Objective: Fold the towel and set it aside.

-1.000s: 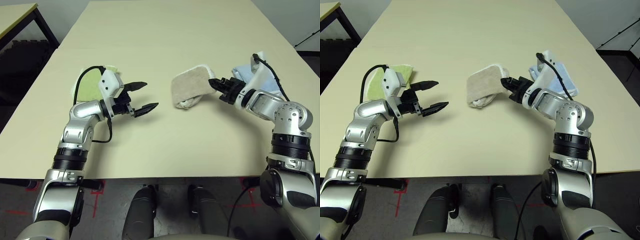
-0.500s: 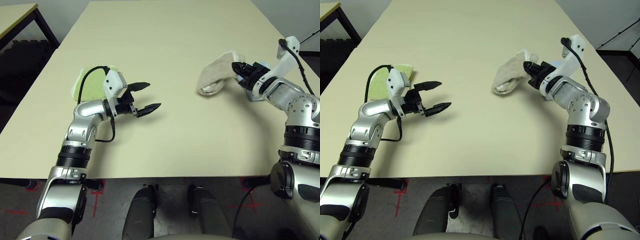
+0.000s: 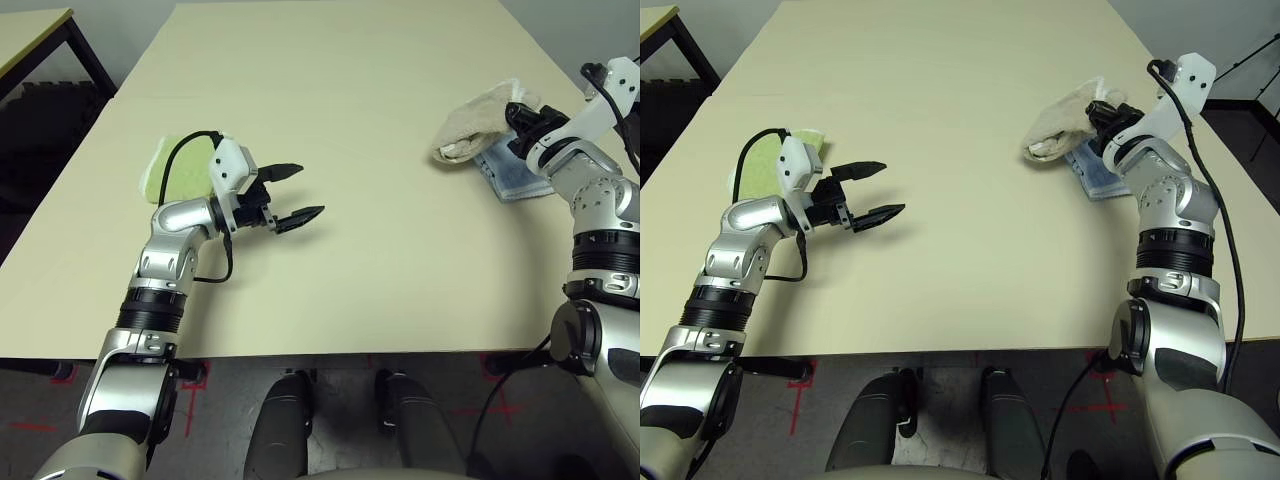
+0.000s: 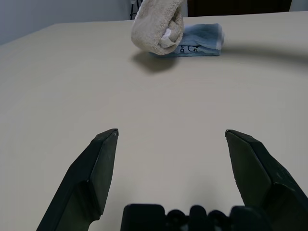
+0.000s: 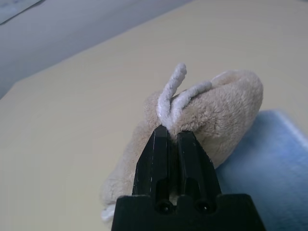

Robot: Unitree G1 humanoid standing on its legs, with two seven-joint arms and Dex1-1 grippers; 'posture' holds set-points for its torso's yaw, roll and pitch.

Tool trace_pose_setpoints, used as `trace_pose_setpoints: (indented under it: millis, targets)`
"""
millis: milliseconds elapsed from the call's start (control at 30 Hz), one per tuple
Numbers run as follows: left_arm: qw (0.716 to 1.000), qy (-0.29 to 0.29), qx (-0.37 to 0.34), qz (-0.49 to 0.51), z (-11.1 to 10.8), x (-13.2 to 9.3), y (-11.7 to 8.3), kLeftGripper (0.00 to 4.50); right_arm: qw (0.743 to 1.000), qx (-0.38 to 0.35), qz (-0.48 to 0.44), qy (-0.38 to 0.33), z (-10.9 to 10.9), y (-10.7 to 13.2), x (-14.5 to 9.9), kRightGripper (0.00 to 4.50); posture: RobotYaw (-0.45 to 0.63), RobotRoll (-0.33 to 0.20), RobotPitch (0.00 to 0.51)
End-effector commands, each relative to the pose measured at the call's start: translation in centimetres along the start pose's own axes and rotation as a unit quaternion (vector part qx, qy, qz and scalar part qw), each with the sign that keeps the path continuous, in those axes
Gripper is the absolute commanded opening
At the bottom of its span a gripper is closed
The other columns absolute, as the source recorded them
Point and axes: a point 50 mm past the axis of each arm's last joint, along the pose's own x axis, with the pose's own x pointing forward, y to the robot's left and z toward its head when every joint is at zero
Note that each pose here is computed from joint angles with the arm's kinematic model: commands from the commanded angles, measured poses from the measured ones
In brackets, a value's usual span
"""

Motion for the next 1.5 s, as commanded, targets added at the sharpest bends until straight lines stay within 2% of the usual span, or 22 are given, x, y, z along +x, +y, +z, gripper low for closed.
trace_pose_setpoints:
  millis: [33,533,667,800,867,1033,1300,1500]
  targets:
    - [1.0,0.009,0.003,-0.009,-0.3,0.0,-0.2,4.5,0.999,-0.002,-0.041,-0.033,0.3,-1.4,-0.8,0.0,0.05,0.0,0.161]
    - [1.0,0.008,0.0,-0.017,-0.3,0.5,-0.3,4.5,0.991,-0.011,-0.097,-0.09,2.6,-3.0,-0.7,0.0,0.02,0.0,0.172]
    - [1.0,0.008,0.0,-0.018,-0.3,0.5,-0.3,4.5,0.992,-0.004,-0.102,-0.072,1.3,-3.3,-1.4,0.0,0.02,0.0,0.172]
    - [1.0,0.008,-0.001,-0.018,-0.3,0.5,-0.4,4.5,0.996,0.002,-0.088,-0.034,-1.3,-2.7,-2.4,0.0,0.02,0.0,0.182]
    - [1.0,0.009,-0.002,-0.019,-0.4,0.6,-0.5,4.5,0.995,0.004,-0.094,-0.035,-1.6,-2.7,-2.5,0.0,0.02,0.0,0.182]
    - [1.0,0.008,-0.003,-0.023,-0.4,0.7,-0.5,4.5,0.994,0.009,-0.089,-0.057,-0.1,-2.0,-1.5,0.0,0.01,0.0,0.183]
    - [1.0,0.01,-0.003,-0.02,-0.4,0.6,-0.5,4.5,0.996,-0.01,-0.056,-0.072,2.8,-0.3,1.4,0.0,0.02,0.0,0.181]
    - [1.0,0.012,-0.006,-0.017,-0.5,0.2,-0.8,4.5,0.997,-0.024,-0.048,-0.06,2.6,0.0,2.5,0.0,0.05,0.0,0.198]
